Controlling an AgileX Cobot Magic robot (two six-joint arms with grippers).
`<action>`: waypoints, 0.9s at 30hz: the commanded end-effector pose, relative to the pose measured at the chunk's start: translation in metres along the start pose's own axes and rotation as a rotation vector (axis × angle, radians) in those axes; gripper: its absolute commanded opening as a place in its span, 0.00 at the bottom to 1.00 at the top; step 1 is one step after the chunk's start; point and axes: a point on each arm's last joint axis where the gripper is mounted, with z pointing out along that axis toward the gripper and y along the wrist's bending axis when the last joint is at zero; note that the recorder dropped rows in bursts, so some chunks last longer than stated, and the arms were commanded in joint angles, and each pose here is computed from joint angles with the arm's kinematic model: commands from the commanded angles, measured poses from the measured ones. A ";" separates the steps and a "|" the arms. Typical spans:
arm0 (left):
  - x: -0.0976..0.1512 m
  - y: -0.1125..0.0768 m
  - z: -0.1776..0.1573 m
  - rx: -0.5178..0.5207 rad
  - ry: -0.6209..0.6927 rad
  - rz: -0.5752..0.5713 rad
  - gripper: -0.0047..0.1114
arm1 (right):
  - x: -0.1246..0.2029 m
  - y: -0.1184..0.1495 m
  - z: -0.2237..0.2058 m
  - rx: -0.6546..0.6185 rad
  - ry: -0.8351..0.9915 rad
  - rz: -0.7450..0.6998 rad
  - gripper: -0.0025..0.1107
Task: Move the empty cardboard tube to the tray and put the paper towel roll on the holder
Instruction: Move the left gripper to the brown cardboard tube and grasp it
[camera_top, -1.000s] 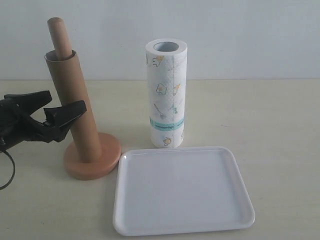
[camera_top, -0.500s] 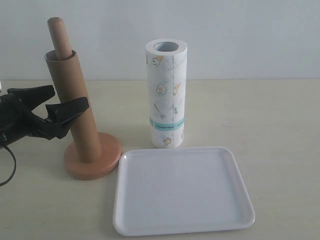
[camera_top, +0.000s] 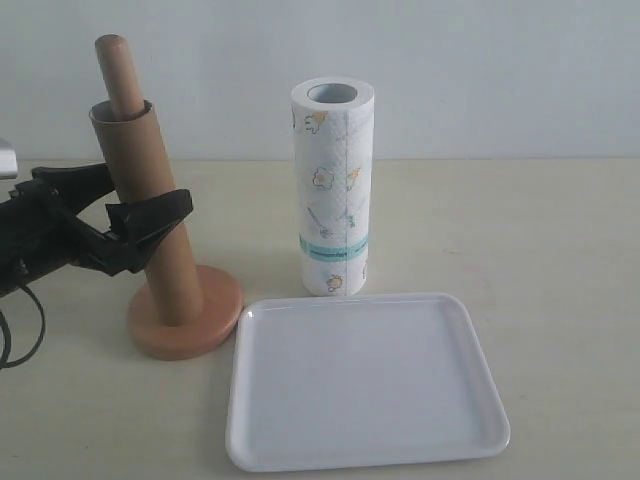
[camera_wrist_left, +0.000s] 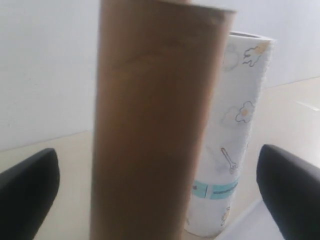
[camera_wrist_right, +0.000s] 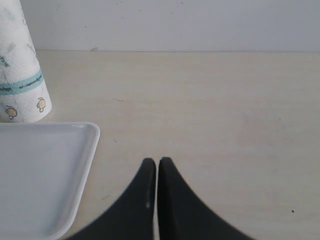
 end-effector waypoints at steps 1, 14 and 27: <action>-0.005 -0.002 0.008 0.029 -0.014 0.011 0.99 | -0.002 0.000 0.000 0.004 -0.019 -0.001 0.03; -0.002 0.001 0.010 -0.001 0.029 0.013 0.99 | -0.002 0.000 0.000 0.004 -0.019 -0.001 0.03; 0.028 0.008 0.015 -0.006 0.059 0.004 0.99 | -0.002 0.000 0.000 0.004 -0.019 -0.001 0.03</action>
